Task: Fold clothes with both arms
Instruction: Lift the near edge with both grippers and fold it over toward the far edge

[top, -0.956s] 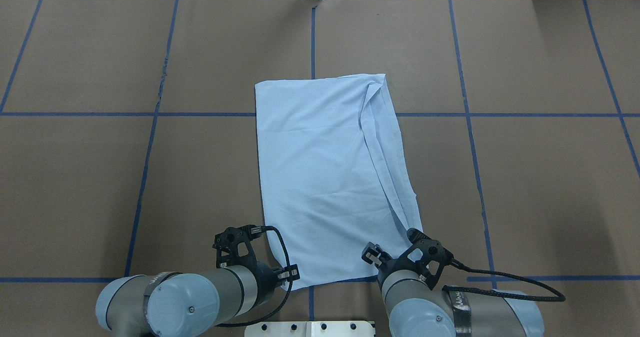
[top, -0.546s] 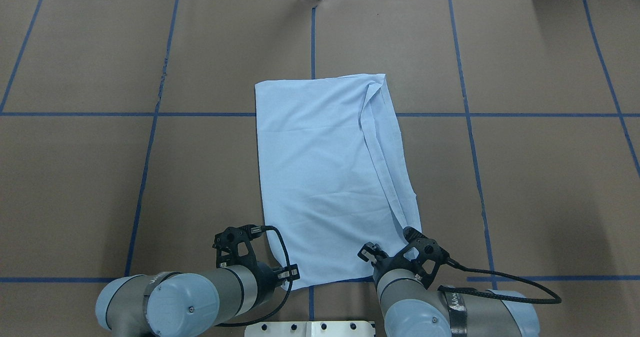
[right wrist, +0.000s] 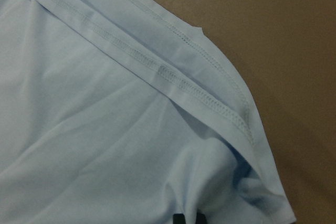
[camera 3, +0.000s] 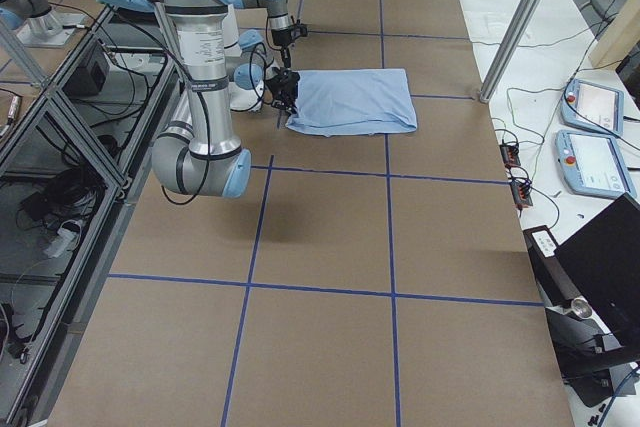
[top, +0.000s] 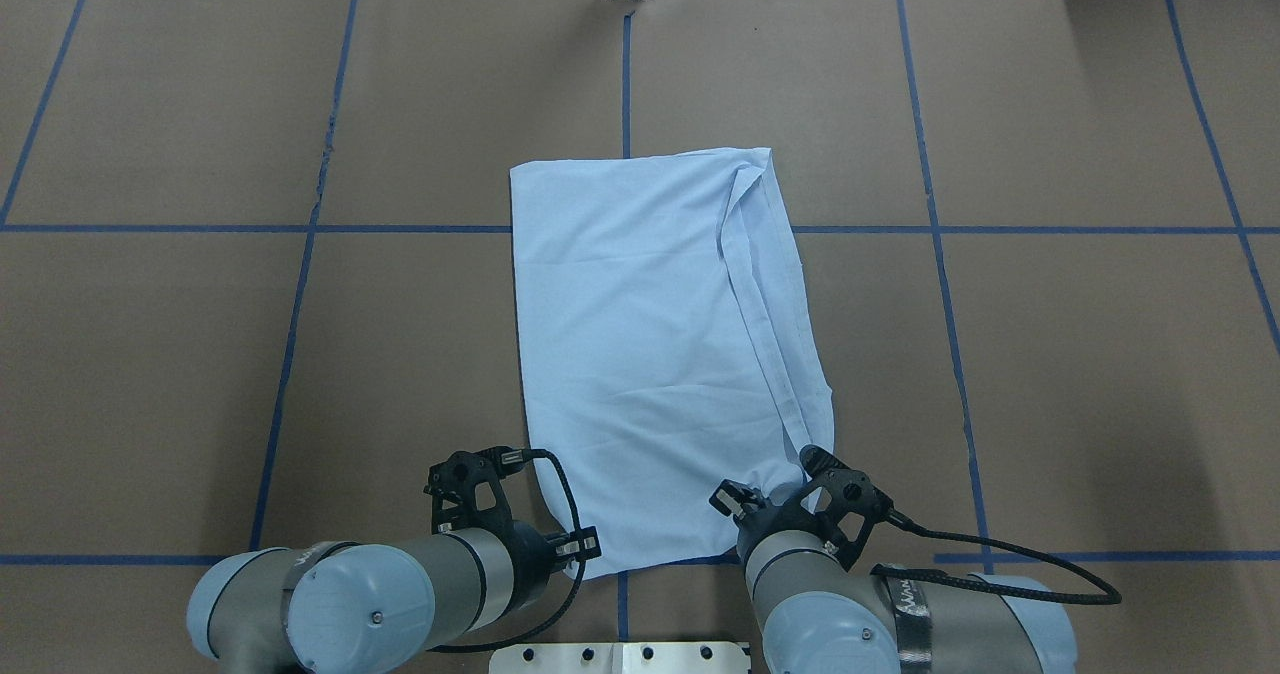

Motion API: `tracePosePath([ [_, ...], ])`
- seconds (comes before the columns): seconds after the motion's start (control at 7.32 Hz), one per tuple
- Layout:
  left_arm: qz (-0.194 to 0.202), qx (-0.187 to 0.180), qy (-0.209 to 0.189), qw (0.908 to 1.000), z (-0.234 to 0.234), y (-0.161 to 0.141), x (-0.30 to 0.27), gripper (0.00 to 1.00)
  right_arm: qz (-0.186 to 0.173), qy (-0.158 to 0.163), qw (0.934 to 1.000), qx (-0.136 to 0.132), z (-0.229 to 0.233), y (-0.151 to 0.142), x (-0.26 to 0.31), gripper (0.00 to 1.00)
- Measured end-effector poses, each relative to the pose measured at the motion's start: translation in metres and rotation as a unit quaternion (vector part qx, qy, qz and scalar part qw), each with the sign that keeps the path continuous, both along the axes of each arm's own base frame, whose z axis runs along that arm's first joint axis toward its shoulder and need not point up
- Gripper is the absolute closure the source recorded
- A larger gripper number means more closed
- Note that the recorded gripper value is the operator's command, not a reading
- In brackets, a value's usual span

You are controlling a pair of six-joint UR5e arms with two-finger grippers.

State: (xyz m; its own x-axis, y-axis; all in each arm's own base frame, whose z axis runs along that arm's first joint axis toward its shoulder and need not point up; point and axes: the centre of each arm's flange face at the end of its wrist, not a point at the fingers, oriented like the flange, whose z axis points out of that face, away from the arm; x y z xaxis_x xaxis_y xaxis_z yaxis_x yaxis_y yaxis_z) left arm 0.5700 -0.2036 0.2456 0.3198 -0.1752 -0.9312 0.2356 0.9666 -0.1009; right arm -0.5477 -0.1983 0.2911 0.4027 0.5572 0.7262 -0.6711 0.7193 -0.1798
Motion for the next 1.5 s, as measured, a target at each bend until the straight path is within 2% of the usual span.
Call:
tracePosePath([
  [0.27,0.023,0.020,0.018,0.9994,-0.044,0.000,-0.068,1.00,0.003,-0.040,0.9992,0.002,-0.044,-0.003,0.036,1.00],
  [0.55,0.047,0.021,0.020,0.9985,-0.091,0.008,-0.142,1.00,-0.004,-0.062,0.9980,0.001,-0.103,0.006,0.097,1.00],
  [0.68,0.052,0.019,0.018,0.9983,-0.102,0.010,-0.162,1.00,-0.009,-0.065,0.9979,-0.001,-0.122,0.010,0.117,1.00],
  [0.96,0.045,0.019,0.005,0.9988,-0.103,0.002,-0.168,1.00,-0.012,-0.055,0.9984,-0.001,-0.132,0.012,0.111,1.00],
  [1.23,0.022,0.050,-0.023,0.9983,-0.097,-0.036,-0.159,1.00,0.002,-0.034,0.9994,0.007,-0.136,-0.009,0.082,1.00],
  [1.5,-0.004,0.075,-0.070,0.9947,-0.079,-0.089,-0.140,1.00,0.022,-0.022,0.9992,0.025,-0.134,-0.054,0.048,1.00],
])
